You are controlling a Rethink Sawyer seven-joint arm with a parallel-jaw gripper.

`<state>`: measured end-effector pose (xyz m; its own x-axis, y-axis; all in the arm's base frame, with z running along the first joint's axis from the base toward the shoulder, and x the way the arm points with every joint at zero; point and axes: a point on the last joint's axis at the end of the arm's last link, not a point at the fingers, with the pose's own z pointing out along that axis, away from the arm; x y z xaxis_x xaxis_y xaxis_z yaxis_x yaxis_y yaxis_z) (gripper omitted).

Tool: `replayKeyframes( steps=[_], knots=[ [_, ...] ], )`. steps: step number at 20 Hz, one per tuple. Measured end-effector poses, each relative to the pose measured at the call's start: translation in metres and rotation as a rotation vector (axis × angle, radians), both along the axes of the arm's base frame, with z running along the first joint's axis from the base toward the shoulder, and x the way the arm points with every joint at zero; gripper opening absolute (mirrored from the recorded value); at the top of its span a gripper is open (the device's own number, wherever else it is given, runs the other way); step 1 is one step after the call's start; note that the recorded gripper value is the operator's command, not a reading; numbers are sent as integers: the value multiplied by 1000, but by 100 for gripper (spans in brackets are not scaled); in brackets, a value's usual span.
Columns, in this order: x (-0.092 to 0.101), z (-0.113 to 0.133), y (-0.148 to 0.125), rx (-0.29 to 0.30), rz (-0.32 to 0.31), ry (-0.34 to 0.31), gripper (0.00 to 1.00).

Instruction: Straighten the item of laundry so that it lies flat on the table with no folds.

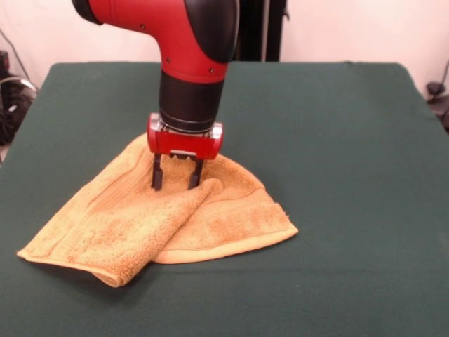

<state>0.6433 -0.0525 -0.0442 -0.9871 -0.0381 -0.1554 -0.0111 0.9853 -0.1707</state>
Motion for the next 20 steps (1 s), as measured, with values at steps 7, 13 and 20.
replayKeyframes(
  steps=[7,13,20],
  knots=[
    [-7,0,2,0,2,-13,100],
    [-10,0,3,-6,8,-38,100],
    [-16,-1,5,-23,22,-79,100]
  ],
)
